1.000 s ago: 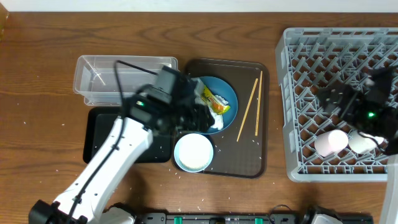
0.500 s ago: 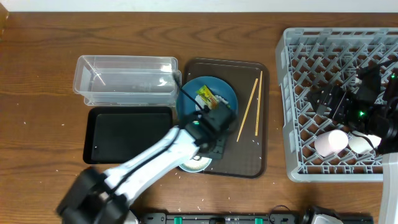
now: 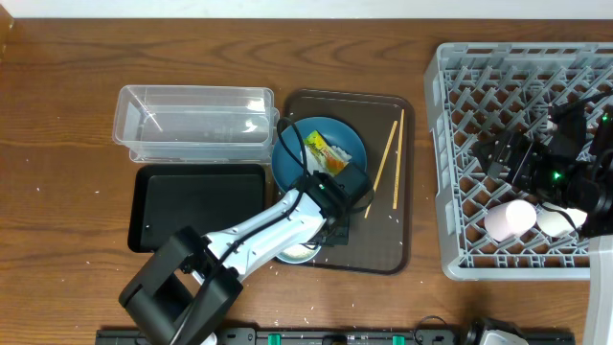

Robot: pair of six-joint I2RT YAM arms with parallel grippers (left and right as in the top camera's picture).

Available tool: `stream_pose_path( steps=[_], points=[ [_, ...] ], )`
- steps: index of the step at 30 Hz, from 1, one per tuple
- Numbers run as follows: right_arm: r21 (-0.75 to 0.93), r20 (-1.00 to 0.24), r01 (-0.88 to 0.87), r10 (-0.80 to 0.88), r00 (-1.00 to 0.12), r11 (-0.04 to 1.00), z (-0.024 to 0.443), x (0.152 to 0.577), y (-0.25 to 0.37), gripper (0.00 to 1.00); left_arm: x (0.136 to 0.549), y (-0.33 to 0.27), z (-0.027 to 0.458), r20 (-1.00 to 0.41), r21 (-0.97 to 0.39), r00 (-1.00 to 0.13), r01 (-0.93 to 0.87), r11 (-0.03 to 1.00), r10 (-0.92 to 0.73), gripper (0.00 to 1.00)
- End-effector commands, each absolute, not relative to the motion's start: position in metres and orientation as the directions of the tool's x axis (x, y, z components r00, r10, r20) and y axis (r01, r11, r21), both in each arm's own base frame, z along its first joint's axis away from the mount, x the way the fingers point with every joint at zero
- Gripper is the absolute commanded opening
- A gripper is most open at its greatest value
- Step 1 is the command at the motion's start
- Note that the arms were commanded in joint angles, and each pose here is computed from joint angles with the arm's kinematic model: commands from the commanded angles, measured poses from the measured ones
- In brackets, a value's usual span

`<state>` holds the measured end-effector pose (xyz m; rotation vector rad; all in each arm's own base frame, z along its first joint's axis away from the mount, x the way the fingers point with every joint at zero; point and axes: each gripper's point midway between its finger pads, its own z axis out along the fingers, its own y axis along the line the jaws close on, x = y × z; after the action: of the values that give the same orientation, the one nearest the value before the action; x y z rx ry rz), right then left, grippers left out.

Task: Sort waste into correct bins and load items into the dishwasher rack
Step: 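Grasp the white rice bowl rim with the left gripper, then tip the rice bowl over the black tray to dump the rice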

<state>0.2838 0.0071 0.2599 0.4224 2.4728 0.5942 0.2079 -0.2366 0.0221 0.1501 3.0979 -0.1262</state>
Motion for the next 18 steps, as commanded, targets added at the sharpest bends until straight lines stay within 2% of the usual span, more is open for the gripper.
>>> stream_pose_path(
  steps=[1, 7, 11, 18],
  points=[
    [0.49, -0.452, 0.151, 0.398, -0.798, 0.859, 0.262, 0.284, 0.008, 0.96, 0.204, -0.241, 0.021, -0.046, -0.084, -0.993, 0.112, 0.99, 0.108, 0.06],
    [0.49, -0.452, 0.151, 0.398, -0.798, 0.859, 0.262, 0.284, 0.008, 0.96, 0.199, -0.24, 0.043, -0.026, -0.093, -0.994, 0.11, 0.99, 0.108, 0.06],
    [0.49, -0.452, 0.151, 0.398, -0.798, 0.859, 0.262, 0.284, 0.008, 0.96, 0.203, -0.251, 0.091, -0.089, -0.234, -0.988, 0.148, 0.961, 0.13, 0.06],
    [0.489, -0.452, 0.151, 0.398, -0.798, 0.859, 0.262, 0.284, 0.008, 0.96, 0.24, -0.212, 0.162, -0.18, -0.472, -0.983, 0.053, 0.88, -0.037, 0.06]
  ],
)
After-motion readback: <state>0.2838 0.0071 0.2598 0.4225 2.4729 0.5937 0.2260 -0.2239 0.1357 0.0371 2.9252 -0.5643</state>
